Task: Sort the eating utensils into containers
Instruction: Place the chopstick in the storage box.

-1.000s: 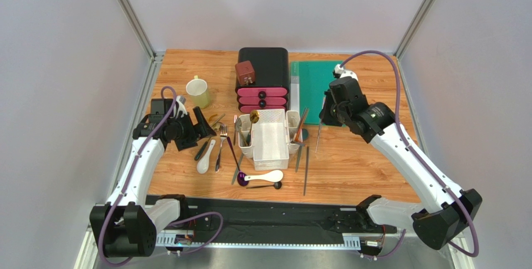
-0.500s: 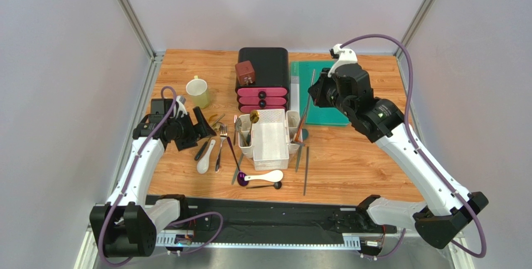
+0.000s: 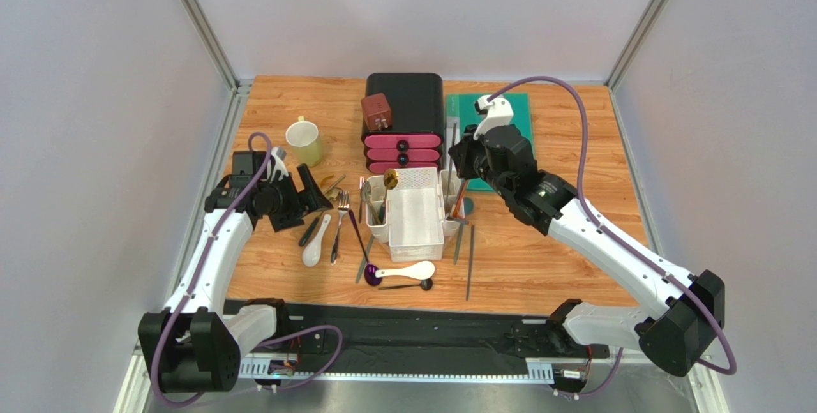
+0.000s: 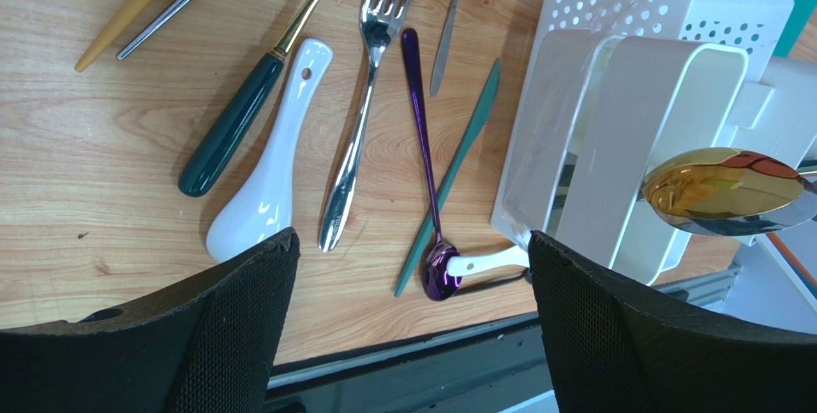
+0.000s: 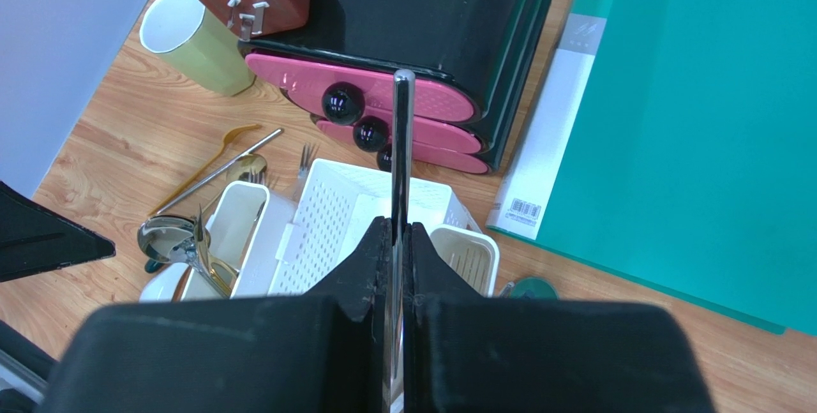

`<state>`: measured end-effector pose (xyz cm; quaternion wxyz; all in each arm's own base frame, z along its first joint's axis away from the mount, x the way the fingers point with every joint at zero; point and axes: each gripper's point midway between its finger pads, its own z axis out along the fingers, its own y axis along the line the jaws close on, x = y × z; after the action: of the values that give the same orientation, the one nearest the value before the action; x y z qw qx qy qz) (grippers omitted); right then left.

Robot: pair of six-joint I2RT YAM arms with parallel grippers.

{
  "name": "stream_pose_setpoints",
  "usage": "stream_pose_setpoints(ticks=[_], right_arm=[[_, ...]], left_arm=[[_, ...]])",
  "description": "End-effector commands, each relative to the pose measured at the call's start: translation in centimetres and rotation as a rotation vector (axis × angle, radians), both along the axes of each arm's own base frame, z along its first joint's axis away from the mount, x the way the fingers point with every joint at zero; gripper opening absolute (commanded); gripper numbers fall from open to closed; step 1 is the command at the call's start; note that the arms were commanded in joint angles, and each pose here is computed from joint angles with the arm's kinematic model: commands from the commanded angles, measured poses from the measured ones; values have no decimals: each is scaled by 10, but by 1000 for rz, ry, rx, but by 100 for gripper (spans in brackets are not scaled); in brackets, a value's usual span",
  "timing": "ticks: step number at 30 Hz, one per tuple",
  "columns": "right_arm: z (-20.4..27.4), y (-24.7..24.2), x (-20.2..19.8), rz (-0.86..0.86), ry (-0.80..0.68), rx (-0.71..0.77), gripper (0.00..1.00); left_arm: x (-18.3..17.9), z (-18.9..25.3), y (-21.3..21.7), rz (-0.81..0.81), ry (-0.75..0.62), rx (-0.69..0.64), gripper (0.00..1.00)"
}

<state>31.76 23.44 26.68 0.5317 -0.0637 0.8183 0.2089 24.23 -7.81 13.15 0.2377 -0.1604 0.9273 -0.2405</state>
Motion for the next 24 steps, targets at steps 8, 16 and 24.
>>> stream_pose_setpoints(ticks=[8,16,24], right_arm=[[7,-2,6,-25,-115,-20,0],[-19,-4,0,-27,-70,-46,0],[-41,-5,-11,-55,-36,-58,0]], left_arm=[[2,1,-5,-17,-11,-8,94],[1,1,-5,-17,-10,-6,94],[2,1,-5,-18,-13,-5,94]])
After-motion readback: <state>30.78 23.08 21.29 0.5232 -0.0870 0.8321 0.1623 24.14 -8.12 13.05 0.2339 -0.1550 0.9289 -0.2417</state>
